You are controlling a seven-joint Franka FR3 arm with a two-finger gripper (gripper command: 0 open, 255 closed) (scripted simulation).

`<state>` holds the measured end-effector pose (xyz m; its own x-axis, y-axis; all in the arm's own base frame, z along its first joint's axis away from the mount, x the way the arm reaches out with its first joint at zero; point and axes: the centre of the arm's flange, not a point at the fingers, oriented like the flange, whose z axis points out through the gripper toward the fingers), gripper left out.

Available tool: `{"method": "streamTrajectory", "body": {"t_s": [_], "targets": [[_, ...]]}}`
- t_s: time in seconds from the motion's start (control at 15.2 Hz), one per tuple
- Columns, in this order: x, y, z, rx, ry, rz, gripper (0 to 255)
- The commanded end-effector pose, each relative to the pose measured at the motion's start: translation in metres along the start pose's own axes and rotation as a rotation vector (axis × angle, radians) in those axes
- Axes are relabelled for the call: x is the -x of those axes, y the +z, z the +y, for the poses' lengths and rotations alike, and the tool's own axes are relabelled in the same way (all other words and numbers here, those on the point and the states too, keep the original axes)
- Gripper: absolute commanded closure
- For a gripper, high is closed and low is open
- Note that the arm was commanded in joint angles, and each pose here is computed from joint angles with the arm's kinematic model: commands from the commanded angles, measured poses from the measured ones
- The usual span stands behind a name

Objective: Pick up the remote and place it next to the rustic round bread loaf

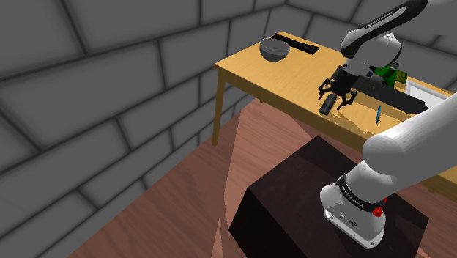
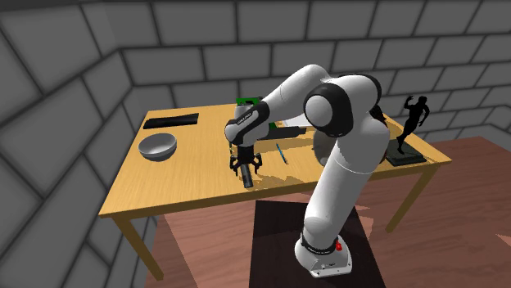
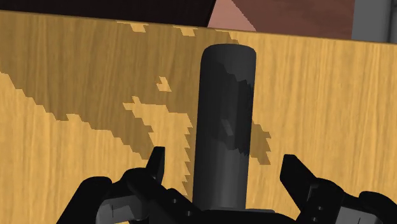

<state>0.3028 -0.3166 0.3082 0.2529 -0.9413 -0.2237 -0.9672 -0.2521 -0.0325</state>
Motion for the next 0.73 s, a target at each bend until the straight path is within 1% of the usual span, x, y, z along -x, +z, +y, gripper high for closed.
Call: {"method": "streamTrajectory", "body": {"t_s": [0.0, 0.59, 0.66], "targets": [[0.0, 0.0, 0.0, 0.0, 0.0, 0.0, 255], [0.0, 0.0, 0.0, 0.0, 0.0, 0.0, 255], [0.0012, -0.0051, -0.0002, 0.0, 0.0, 0.0, 255]]}}
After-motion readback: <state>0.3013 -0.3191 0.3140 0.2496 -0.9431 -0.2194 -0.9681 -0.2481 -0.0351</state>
